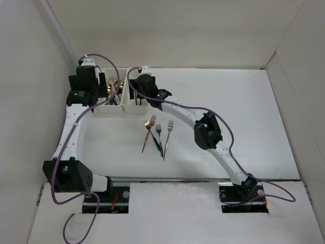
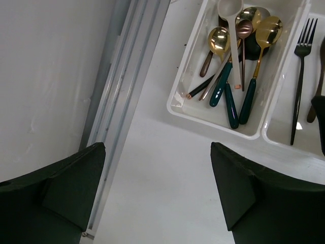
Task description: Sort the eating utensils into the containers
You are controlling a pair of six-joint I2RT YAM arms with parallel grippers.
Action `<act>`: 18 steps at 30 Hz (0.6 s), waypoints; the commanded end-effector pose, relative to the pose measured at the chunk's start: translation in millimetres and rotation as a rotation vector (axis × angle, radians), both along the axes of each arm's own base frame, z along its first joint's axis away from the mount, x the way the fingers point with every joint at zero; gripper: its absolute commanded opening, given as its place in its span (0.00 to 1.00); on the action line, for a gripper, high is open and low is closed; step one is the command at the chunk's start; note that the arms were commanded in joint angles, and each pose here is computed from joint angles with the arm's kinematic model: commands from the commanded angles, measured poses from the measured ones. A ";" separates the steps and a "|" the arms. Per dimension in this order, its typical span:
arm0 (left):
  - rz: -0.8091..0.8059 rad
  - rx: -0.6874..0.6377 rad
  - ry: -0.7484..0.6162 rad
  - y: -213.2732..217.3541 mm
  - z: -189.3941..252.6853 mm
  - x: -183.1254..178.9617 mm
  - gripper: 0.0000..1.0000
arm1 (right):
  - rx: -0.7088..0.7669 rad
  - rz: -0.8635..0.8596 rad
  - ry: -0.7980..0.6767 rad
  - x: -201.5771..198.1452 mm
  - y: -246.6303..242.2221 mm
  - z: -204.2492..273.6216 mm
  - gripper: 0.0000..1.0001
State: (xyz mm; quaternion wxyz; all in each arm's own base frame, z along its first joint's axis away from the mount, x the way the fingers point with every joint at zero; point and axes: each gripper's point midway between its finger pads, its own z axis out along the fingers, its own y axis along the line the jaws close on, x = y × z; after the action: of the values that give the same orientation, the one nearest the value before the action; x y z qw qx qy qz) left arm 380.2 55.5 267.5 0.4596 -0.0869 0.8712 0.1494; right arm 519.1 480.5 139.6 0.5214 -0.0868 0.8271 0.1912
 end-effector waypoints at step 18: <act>-0.019 -0.020 -0.028 -5.6 7.9 8.5 0.82 | -0.260 -0.145 0.521 -197.8 -147.4 -59.1 0.75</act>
State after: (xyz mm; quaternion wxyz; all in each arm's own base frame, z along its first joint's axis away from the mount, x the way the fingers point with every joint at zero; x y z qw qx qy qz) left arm 383.2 52.8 260.3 0.4516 -0.0818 0.8768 0.1433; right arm 353.6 349.2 115.8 0.3472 -0.0458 0.9312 0.1011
